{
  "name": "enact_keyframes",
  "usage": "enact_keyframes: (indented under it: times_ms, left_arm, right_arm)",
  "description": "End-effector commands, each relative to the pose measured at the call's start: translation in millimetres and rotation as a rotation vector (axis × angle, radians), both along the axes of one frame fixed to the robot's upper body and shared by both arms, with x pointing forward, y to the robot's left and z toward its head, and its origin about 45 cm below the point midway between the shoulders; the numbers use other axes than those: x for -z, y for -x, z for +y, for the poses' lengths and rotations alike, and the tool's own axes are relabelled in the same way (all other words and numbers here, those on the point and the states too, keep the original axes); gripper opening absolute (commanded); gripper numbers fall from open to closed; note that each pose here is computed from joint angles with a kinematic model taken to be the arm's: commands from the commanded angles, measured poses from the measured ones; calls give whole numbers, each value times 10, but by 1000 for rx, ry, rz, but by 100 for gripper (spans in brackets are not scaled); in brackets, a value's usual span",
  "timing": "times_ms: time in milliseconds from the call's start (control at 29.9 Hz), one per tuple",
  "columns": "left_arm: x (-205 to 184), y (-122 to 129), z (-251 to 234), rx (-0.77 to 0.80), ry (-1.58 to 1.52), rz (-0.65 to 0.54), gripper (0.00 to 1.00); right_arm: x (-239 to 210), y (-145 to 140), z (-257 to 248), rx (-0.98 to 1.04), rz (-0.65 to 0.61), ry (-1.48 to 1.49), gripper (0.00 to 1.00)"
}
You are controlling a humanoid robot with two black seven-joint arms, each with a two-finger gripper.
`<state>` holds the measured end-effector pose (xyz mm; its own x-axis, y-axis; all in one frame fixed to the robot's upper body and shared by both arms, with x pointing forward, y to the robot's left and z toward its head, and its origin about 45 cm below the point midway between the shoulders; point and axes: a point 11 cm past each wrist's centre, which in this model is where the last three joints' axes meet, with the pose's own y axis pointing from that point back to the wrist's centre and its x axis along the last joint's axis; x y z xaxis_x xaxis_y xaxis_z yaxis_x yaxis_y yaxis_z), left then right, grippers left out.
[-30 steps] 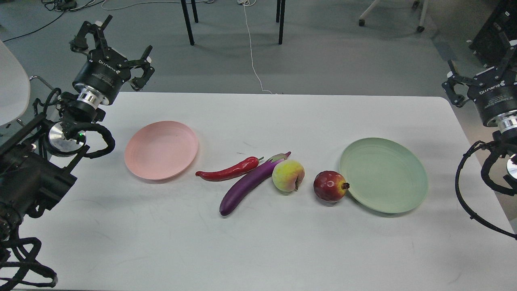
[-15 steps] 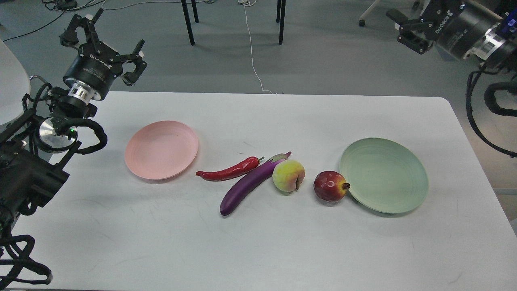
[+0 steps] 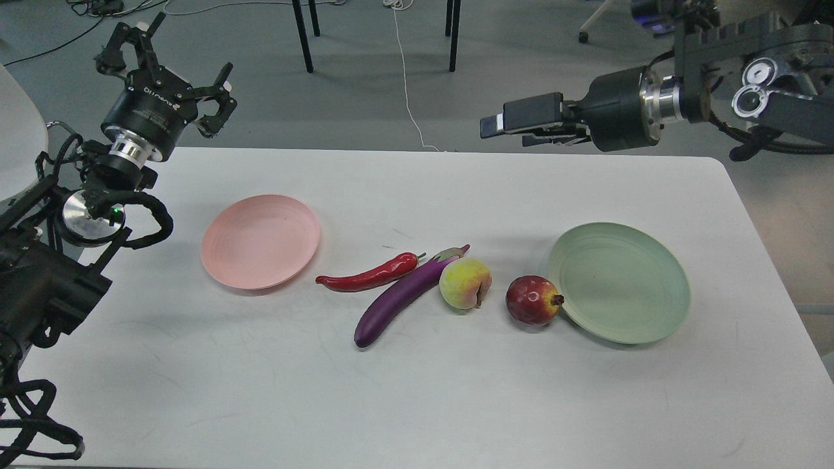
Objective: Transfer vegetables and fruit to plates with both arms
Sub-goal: 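Lower the right hand onto the red apple and grasp it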
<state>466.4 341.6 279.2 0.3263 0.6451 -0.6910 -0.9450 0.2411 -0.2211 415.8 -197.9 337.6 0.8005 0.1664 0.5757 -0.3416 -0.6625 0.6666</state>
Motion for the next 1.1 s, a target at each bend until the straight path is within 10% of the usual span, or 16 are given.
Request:
enact_keyframes:
  times_ms: [0,1071]
  left_arm:
    - [9,5,7,-4,3,0,98]
    - [31,31,93,-9,-37,11,98]
  right_arm:
    - [345,86,-119,-98,-10,220,97]
    - [1511,335,-39,-280,38,424,94]
